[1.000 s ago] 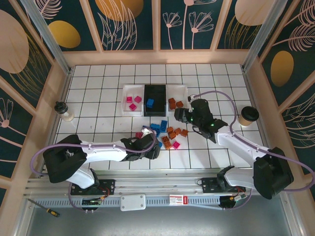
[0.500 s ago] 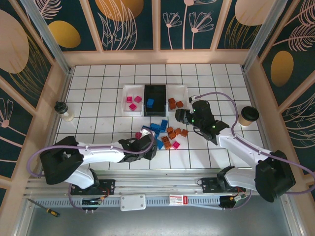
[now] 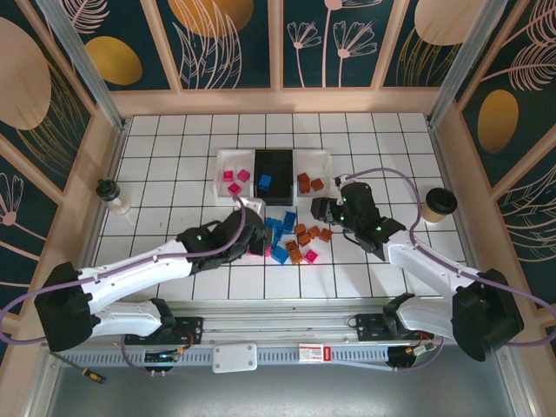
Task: Sort the legos into containers by color
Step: Pick up the lego from the middle-left of the table, then place the lego in the container, then pick up the lego from the bottom-center of the table.
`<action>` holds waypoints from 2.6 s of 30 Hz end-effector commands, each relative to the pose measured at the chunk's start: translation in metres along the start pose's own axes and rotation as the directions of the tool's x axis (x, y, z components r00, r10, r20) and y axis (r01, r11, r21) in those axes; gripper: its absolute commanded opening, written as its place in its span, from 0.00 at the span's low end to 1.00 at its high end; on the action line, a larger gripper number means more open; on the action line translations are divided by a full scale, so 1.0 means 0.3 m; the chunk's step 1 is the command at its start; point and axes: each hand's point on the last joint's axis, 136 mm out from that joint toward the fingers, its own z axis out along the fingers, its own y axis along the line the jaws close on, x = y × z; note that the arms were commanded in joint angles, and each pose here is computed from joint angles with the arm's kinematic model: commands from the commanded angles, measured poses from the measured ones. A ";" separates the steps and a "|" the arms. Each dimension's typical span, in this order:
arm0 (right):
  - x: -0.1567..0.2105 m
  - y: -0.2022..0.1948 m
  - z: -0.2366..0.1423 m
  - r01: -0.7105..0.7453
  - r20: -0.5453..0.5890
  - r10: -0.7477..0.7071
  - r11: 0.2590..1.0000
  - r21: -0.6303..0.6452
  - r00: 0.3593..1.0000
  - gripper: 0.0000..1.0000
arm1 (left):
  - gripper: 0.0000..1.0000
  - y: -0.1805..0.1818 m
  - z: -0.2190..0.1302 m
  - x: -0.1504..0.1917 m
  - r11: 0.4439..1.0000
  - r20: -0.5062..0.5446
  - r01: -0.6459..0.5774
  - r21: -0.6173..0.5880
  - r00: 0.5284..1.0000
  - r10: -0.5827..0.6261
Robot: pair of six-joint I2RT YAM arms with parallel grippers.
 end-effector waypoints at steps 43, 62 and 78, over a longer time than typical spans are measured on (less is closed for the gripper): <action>0.383 0.033 -0.100 0.018 -0.265 -0.023 1.000 -0.021 0.964 0.62 | 0.99 0.021 -0.045 -0.496 0.979 0.301 0.100 0.176 0.942 -0.150; 0.516 0.011 -0.020 0.212 -0.408 -0.172 0.976 0.056 0.897 0.59 | 0.99 0.234 -0.082 -0.158 0.970 0.239 0.230 0.079 0.940 -0.243; 0.492 0.007 0.079 0.335 -0.415 -0.261 0.935 0.117 0.871 0.53 | 0.99 0.250 -0.071 -0.128 0.971 0.221 0.232 0.060 0.945 -0.239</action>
